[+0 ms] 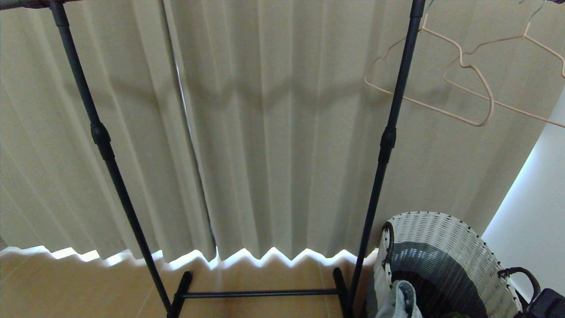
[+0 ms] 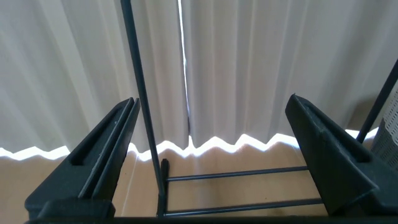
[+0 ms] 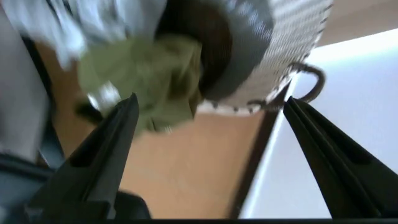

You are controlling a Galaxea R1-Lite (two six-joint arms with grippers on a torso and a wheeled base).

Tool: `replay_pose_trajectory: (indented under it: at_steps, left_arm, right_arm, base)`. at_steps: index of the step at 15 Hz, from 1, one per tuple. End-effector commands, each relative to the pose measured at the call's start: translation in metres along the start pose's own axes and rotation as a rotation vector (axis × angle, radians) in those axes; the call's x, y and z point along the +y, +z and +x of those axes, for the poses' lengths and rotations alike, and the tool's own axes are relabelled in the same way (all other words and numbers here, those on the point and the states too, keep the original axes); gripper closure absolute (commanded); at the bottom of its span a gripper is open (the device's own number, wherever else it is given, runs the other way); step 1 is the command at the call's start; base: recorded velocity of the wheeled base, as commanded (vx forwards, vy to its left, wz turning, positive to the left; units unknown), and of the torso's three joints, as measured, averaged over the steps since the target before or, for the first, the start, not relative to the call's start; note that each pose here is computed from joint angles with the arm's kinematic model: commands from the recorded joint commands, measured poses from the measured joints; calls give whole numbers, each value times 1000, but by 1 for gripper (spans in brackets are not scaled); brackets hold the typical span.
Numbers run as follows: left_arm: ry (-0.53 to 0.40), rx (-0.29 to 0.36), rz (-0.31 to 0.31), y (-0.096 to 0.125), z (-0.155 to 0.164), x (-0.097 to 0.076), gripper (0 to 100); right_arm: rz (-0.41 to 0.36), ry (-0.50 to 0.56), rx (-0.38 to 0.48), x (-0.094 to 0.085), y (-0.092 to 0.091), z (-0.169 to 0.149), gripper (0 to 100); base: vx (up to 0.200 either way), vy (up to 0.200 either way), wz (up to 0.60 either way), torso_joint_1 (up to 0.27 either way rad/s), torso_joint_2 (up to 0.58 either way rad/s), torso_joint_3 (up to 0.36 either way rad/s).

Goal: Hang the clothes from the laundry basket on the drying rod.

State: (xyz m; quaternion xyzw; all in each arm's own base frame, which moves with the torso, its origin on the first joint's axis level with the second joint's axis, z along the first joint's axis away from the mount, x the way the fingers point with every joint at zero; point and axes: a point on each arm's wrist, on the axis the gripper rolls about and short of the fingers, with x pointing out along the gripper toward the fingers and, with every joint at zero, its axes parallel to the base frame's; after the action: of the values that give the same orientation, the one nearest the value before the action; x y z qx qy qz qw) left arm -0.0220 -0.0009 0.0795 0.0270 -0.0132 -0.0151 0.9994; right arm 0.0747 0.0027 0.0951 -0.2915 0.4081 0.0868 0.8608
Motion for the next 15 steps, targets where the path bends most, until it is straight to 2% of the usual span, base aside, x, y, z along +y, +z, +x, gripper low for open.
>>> replay_pose_trajectory:
  at_steps: [1, 3, 7, 15]
  left_arm:
    - [0, 1, 0, 0, 0, 0, 0]
    - [0, 1, -1, 0, 0, 0, 0]
    - [0, 1, -1, 0, 0, 0, 0]
    - [0, 1, -1, 0, 0, 0, 0]
  right_arm:
    - [-76, 81, 180, -3, 2, 25, 0]
    - [-101, 102, 224, -6, 4, 41, 0]
    - [-126, 124, 241, -5, 5, 61, 0]
    - [-142, 124, 233, -7, 12, 86, 0]
  base:
    - [0, 0, 0, 0, 0, 0]
    - [0, 0, 0, 0, 0, 0]
    - [0, 0, 0, 0, 0, 0]
    - [0, 0, 0, 0, 0, 0]
